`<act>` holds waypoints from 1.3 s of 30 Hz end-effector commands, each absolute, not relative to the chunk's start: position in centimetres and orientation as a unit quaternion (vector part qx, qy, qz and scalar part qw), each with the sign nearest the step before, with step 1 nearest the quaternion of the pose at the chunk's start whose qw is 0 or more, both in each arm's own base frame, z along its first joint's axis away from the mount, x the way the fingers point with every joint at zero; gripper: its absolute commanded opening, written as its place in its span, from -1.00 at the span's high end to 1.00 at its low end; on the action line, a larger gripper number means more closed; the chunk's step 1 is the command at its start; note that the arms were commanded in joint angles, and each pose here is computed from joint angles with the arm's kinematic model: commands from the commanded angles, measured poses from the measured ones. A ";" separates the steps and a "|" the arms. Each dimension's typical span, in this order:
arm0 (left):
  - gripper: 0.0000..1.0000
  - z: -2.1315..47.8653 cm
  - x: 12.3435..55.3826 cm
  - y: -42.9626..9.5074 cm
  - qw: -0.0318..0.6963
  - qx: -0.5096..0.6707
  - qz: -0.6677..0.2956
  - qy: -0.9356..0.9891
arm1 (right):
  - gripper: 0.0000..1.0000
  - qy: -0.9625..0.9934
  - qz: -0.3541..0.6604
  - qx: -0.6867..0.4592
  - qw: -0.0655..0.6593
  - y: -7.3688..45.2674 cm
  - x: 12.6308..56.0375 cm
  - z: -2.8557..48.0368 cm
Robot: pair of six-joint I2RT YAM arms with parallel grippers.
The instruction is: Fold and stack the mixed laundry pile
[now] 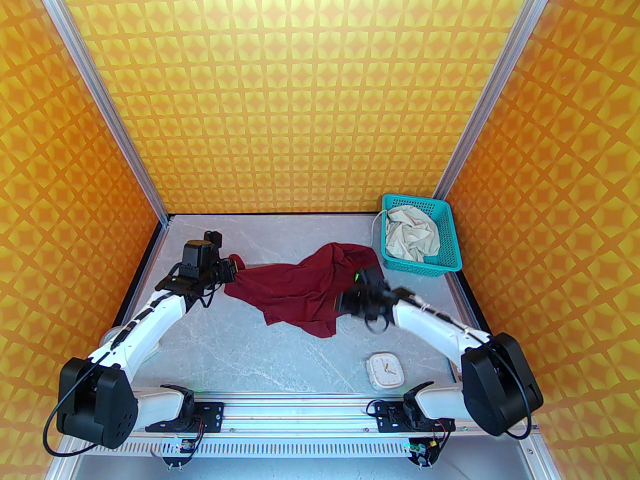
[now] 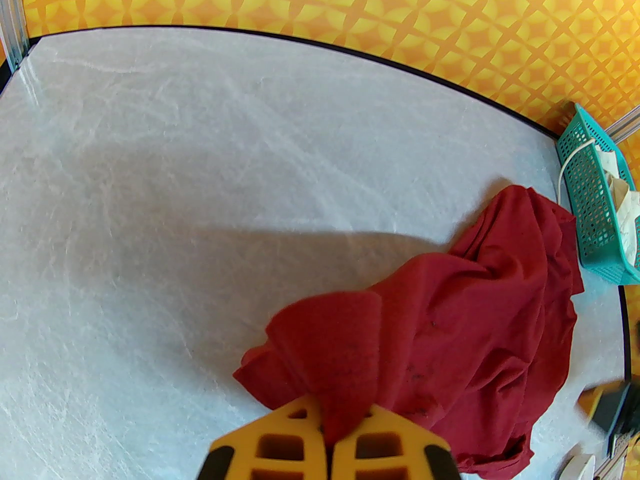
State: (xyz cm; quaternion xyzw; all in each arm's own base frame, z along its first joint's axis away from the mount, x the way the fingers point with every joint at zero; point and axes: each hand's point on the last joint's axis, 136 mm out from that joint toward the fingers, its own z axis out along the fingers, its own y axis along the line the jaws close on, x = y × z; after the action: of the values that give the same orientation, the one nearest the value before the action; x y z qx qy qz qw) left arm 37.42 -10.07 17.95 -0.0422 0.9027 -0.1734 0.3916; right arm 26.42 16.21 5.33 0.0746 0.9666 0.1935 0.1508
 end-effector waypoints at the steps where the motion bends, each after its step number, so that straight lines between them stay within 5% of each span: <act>1: 1.00 18.4 37.4 -9.9 0.405 -0.050 -0.179 0.895 | -0.24 0.946 0.265 0.098 0.157 19.2 27.1 5.9; 10: 1.00 18.4 37.2 -10.2 0.406 -0.047 -0.190 0.893 | 0.00 0.951 0.244 0.115 0.154 21.2 29.5 2.4; 15: 1.00 19.8 36.8 -10.1 0.421 -0.042 -0.191 0.886 | 0.73 0.949 0.224 0.118 0.187 21.1 31.8 3.2; 18: 1.00 22.9 36.2 -9.6 0.467 -0.047 -0.195 0.861 | 1.00 0.935 0.237 0.114 0.240 21.1 33.8 7.2; 24: 1.00 30.3 33.8 -8.8 0.532 -0.027 -0.192 0.824 | 1.00 0.889 0.238 0.082 0.383 19.0 35.1 21.2; 31: 1.00 40.8 27.1 -8.0 0.616 0.016 -0.196 0.763 | 1.00 0.808 0.183 0.082 0.554 10.5 28.2 37.2; 35: 1.00 43.8 25.3 -8.1 0.624 0.035 -0.198 0.755 | 1.00 0.794 0.136 0.096 0.585 7.1 25.8 40.8; 39: 1.00 44.4 28.2 -8.6 0.617 0.039 -0.186 0.764 | 1.00 0.802 0.122 0.083 0.578 8.6 28.9 41.8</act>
State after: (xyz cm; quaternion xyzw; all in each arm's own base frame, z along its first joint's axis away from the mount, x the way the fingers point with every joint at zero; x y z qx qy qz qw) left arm 24.97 -7.90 47.87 0.0287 0.7126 -0.2136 0.6677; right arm 25.46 8.07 46.20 0.1002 0.7431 0.2082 0.6280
